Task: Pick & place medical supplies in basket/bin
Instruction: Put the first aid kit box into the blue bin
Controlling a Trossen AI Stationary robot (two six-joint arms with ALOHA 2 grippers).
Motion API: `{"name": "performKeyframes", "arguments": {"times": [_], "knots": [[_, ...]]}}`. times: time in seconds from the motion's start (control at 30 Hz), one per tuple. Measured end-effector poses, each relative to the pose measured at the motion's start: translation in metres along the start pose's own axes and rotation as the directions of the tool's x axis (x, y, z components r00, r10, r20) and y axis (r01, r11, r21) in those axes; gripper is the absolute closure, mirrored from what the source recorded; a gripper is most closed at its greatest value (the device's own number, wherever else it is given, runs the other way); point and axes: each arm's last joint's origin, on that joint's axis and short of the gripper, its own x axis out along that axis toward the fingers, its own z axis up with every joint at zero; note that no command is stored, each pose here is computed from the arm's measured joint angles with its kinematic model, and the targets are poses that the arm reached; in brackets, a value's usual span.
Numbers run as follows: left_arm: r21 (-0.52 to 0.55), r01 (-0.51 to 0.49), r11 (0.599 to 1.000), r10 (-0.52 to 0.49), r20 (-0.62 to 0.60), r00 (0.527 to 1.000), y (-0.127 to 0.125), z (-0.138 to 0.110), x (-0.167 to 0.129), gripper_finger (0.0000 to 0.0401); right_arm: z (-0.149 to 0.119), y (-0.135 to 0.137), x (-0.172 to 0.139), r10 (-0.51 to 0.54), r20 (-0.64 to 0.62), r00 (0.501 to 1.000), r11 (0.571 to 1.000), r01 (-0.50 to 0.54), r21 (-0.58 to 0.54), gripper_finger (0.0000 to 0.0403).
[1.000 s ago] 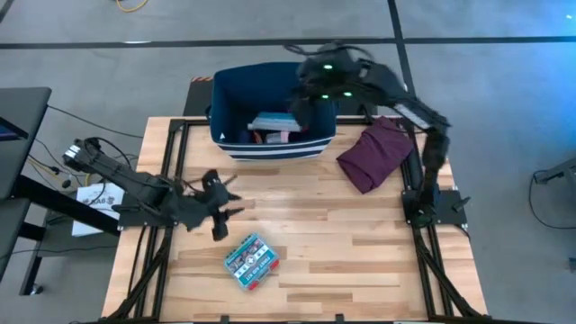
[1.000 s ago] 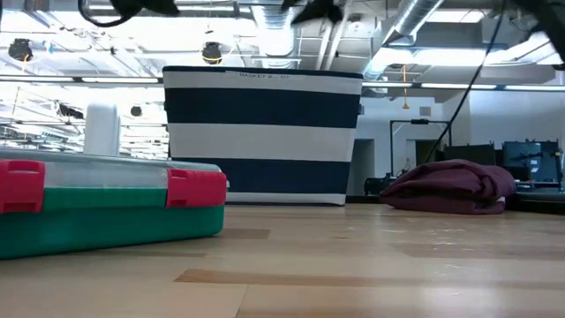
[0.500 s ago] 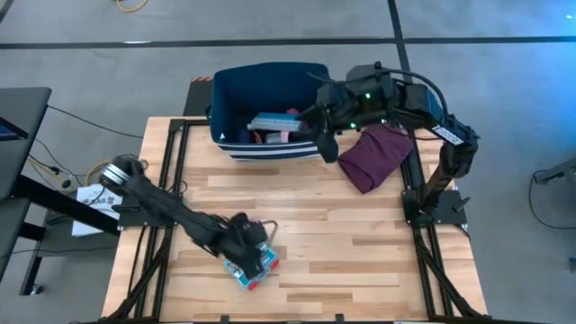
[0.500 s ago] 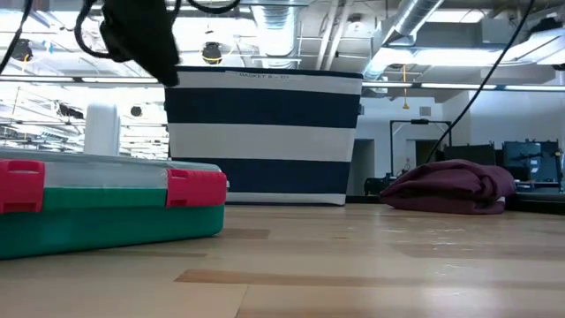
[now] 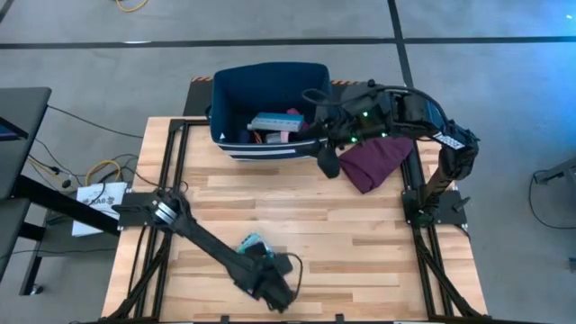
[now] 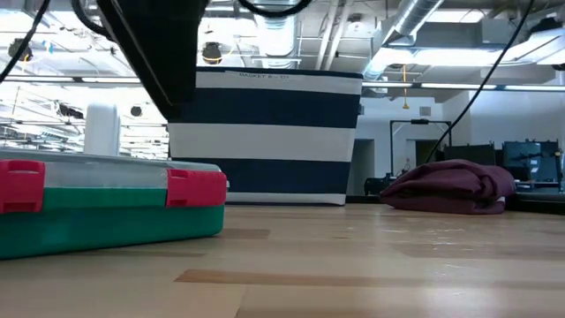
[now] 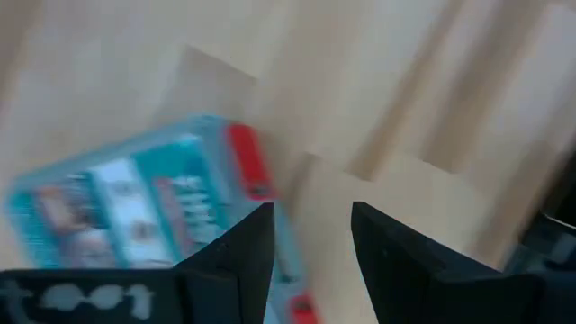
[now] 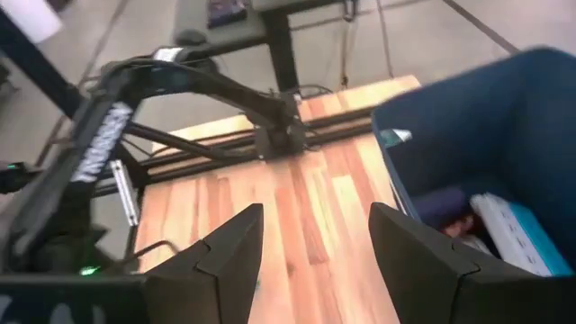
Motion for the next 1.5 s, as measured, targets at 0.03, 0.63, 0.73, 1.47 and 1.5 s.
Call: {"name": "performKeyframes", "arguments": {"times": [0.03,0.63,0.73,1.47,1.5], "knots": [[0.008,0.009,1.0,-0.009,-0.001,1.0,-0.007,-0.002,0.001,0.0262,-0.001,0.001,0.0,-0.012,-0.007,1.0,1.0,0.012,0.008,0.0207],[-0.015,-0.154,0.988,0.154,0.041,0.987,-0.011,-0.036,0.015,0.0262,-0.01,0.034,-0.001,-0.037,-0.03,0.999,0.999,0.038,0.014,0.021],[-0.01,-0.186,0.982,0.187,0.029,0.982,-0.006,-0.034,0.019,0.0262,-0.01,0.033,-0.001,-0.039,-0.029,0.999,0.999,0.039,0.015,0.021],[0.013,-0.121,0.993,0.12,0.037,0.992,-0.01,-0.028,0.023,0.0262,-0.028,0.037,0.005,-0.055,-0.183,0.982,0.997,0.062,0.034,0.0213],[0.015,-0.122,0.992,0.121,0.037,0.992,-0.009,-0.028,0.023,0.0262,-0.031,0.036,0.006,-0.059,-0.202,0.978,0.997,0.067,0.032,0.0214]]}}
